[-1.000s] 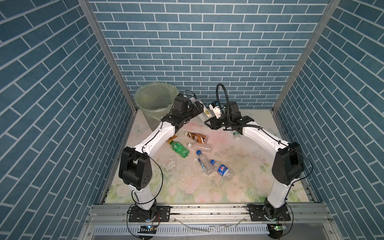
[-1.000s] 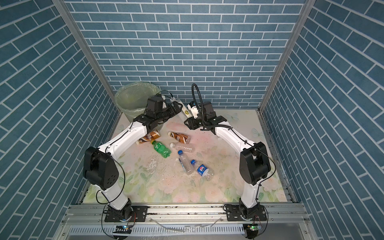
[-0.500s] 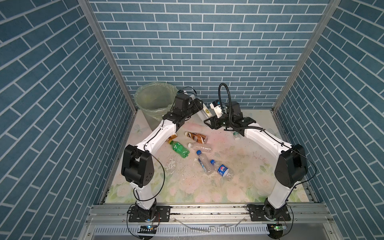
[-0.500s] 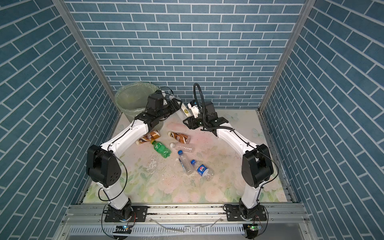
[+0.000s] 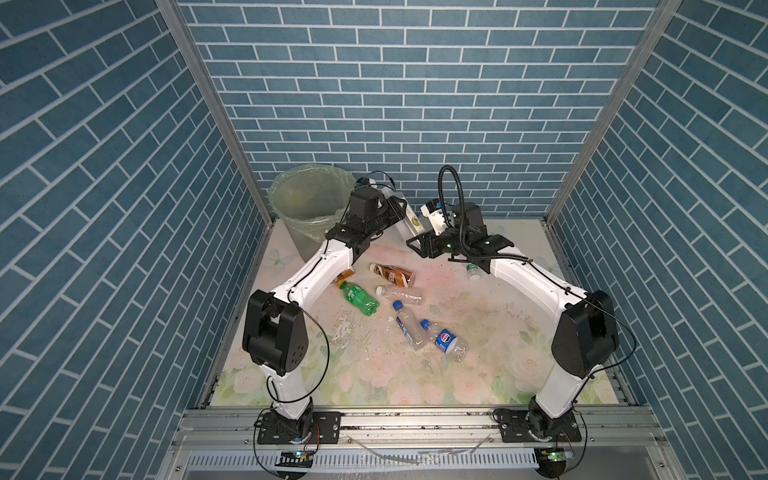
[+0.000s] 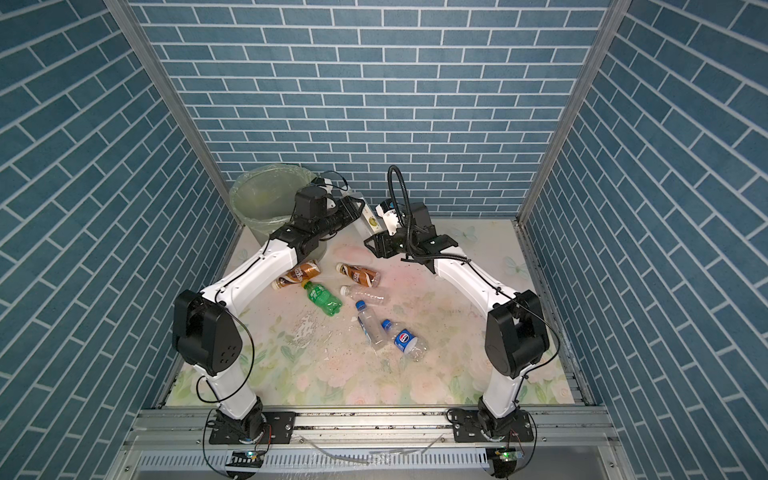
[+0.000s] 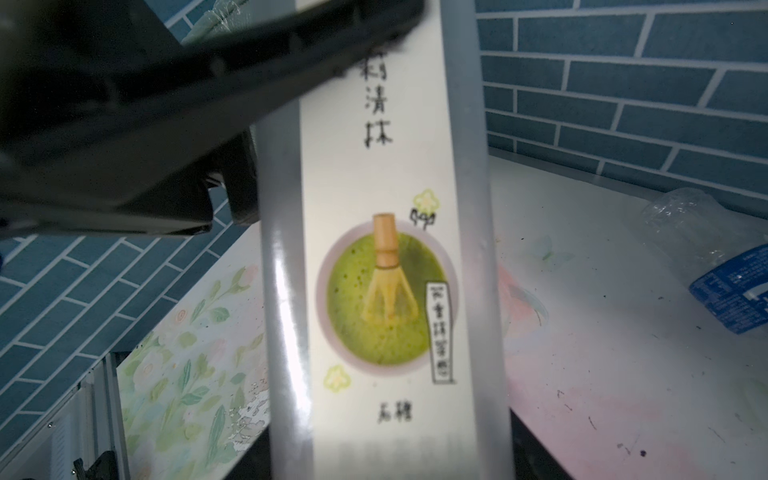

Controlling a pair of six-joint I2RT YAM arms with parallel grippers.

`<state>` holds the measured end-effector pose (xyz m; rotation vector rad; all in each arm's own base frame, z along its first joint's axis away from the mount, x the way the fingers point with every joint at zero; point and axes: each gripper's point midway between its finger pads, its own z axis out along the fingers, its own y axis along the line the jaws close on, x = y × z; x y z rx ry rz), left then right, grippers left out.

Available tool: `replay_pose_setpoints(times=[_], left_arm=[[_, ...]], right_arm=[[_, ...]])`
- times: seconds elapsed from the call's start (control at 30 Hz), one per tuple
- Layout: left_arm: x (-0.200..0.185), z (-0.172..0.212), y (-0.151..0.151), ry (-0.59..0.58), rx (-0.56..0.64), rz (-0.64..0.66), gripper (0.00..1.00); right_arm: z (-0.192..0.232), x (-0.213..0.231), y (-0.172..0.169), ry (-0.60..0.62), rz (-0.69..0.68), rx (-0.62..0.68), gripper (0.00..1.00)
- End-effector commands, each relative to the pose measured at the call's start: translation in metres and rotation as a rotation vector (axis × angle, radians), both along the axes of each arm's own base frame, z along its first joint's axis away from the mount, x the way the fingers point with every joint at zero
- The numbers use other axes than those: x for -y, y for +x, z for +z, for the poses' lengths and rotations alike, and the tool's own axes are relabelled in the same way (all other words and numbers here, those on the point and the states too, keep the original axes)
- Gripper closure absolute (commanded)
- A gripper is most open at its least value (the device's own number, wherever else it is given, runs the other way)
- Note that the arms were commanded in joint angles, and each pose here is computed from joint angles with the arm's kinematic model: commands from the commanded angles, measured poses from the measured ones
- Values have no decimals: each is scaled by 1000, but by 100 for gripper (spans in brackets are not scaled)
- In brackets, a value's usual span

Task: Throw the plastic bottles in the bin
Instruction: 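Carry the matcha bottle over the bin with the left gripper while the right gripper opens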

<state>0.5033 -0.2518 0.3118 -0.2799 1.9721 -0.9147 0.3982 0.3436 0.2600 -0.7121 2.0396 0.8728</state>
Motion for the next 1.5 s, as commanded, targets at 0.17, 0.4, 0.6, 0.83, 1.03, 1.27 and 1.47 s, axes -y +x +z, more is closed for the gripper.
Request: replay_pose_setpoints(times=[0.17,0.4,0.6,0.83,1.03,1.27,1.47], left_arm=[[-17,48,-2,124,120,17,43],[-39,110,-4,251,275,75,43],[-77,164,-5,357,391,182,42],[-147,220,-5,394,489,333,40],[-201,295,-34,433,644,482,42],[-227,310,-38,444,682,555,42],[-246,200,31,477,448,555,37]], right_arm=[[62,6,-14,79,-1,136,16],[90,11,-16,107,-26,207,7],[116,-2,-14,152,-4,248,1],[154,-18,-17,204,45,308,1],[157,-23,-16,213,60,314,1],[143,-25,-13,197,59,293,1],[132,-25,-14,183,64,270,1]])
